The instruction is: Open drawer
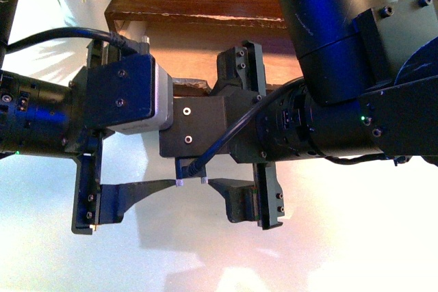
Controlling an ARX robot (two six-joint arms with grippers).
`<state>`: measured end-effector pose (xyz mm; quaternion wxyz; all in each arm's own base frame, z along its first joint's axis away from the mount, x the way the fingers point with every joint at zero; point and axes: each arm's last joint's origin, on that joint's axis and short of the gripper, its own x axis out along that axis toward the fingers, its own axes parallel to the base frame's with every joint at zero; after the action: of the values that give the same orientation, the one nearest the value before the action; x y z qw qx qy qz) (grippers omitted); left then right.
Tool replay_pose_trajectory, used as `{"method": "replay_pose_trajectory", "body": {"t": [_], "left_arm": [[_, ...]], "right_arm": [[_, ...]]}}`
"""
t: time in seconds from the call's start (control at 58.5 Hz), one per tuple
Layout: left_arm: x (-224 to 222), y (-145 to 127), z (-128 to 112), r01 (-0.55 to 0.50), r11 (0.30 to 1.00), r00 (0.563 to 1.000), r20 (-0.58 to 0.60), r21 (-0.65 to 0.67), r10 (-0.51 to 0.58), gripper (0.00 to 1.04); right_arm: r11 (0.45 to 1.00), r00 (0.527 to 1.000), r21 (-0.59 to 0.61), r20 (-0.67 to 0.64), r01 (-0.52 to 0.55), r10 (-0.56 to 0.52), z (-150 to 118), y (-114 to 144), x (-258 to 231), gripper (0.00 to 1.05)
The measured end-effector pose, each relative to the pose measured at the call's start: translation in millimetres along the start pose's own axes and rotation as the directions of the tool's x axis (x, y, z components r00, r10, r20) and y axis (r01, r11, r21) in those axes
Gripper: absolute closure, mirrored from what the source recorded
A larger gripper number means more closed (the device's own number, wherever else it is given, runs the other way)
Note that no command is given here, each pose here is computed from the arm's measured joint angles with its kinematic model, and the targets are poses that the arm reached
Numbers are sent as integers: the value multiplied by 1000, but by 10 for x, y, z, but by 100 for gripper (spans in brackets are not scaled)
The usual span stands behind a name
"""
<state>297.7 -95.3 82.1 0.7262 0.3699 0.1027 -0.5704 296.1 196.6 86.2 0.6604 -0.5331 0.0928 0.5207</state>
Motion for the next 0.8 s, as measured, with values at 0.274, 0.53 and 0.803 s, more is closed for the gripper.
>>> {"method": "replay_pose_trajectory", "body": {"t": [0.274,0.53,0.803], "left_arm": [[-78,84,52,-45,996,998,31,-74,48,8],[-405,267,171,-98,973,985,120,-210,126,8],[-886,357,119,-186,904,953,154,-384,261,8]], "right_arm": [[997,998,55,-12,54,-54,-55,-86,-125,9],[982,989,118,-18,150,-149,-46,-221,-484,9],[914,953,270,-78,303,-293,-200,-177,-978,9]]}}
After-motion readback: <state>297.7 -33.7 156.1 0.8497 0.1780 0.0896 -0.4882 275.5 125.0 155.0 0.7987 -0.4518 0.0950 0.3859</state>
